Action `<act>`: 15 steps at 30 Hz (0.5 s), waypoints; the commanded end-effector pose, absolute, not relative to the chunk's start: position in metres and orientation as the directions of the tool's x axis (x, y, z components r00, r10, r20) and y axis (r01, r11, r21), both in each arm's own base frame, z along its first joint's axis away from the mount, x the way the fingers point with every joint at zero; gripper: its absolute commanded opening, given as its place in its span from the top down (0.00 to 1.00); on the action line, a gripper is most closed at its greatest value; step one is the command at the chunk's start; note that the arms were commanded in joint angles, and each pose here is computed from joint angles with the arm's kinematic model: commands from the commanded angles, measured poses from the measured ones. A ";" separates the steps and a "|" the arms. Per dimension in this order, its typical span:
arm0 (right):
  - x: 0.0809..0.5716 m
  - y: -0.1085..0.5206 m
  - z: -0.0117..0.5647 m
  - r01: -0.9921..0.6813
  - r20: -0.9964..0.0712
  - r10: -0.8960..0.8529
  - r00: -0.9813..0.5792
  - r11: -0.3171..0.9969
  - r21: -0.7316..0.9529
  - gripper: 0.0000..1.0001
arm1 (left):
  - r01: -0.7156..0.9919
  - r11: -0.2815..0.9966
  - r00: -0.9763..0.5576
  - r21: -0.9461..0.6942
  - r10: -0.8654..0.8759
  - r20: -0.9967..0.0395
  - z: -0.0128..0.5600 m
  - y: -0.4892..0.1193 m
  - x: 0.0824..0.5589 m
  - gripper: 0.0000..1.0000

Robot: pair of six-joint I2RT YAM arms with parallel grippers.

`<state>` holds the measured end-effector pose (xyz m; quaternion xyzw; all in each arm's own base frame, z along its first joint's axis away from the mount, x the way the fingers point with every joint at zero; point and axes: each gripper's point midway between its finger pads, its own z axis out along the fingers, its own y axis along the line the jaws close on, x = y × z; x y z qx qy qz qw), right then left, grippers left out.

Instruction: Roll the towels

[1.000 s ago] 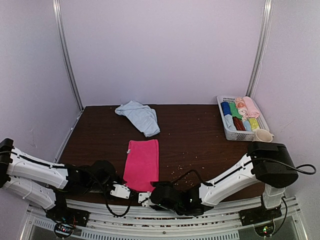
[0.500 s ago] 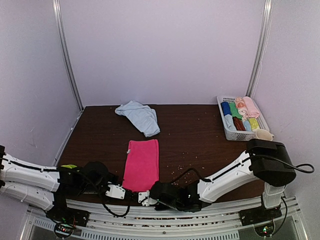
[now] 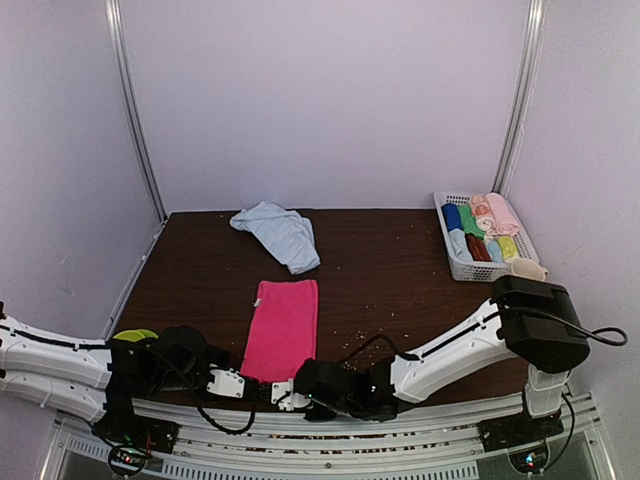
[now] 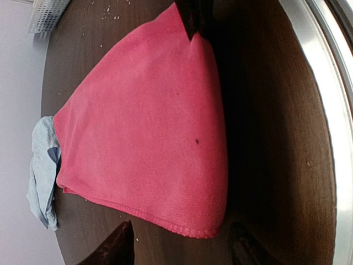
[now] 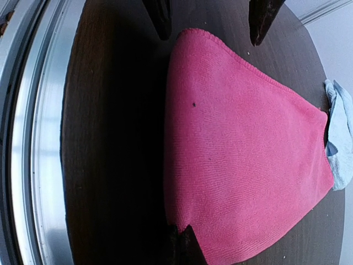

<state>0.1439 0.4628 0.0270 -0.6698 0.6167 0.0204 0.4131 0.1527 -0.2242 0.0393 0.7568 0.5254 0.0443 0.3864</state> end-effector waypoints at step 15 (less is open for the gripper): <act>0.187 0.454 0.038 -0.948 -0.621 -0.755 -0.212 0.314 -0.059 1.00 | 0.667 -0.242 0.607 0.705 0.725 -0.326 0.049 -0.230 0.137 0.21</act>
